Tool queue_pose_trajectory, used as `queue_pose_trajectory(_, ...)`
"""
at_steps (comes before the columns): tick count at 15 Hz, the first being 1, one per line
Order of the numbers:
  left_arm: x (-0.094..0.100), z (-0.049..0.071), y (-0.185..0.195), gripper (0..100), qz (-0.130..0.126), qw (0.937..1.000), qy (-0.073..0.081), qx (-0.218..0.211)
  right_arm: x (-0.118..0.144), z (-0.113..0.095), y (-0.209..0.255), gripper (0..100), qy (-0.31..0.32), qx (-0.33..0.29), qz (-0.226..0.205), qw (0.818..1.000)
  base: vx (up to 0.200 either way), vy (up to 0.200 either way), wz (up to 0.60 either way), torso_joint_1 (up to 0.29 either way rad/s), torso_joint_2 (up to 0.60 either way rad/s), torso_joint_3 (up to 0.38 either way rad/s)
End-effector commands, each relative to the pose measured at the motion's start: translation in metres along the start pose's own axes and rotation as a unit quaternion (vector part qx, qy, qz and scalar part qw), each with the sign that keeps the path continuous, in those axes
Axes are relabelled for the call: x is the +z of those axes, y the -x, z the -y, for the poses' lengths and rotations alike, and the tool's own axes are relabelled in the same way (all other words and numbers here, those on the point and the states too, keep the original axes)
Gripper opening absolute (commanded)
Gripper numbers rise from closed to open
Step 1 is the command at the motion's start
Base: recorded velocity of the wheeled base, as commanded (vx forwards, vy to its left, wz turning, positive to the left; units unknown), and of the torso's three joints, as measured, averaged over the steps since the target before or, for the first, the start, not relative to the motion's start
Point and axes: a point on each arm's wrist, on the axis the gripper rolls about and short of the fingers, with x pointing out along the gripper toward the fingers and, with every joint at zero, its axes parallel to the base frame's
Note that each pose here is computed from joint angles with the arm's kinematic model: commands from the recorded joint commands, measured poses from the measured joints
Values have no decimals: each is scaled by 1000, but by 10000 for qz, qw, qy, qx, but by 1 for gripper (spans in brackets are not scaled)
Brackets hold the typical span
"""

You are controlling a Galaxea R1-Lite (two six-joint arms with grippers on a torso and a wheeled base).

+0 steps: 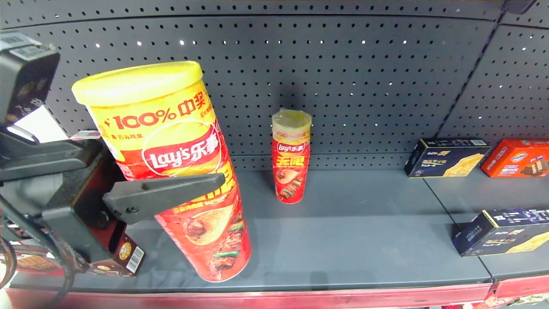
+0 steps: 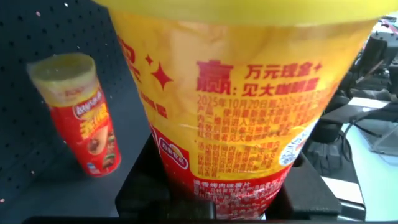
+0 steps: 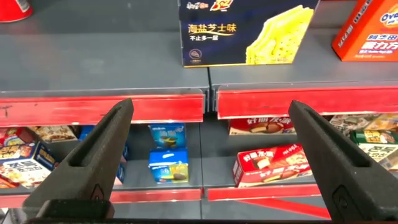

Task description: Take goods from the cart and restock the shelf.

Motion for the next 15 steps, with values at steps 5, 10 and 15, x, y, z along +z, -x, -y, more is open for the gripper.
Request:
queue_pose_trajectory(5, 7, 2, 4, 0, 223, 9997, 35, 70, 18, 0, 2, 100, 1, 109, 117, 9999, 0, 0, 0, 0, 0, 0)
queue_pose_trajectory(10, 16, -16, -5, 0, 362, 9991, 49, 235, 115, -8, -32, 100, -33, 1941, -341, 9804, 0, 0, 0, 0, 0, 0)
queue_pose_trajectory(15, 12, -19, -8, 0, 316, 9992, 101, 222, 126, -24, -77, 100, 422, 2644, -1054, 9577, 0, 0, 0, 0, 0, 0)
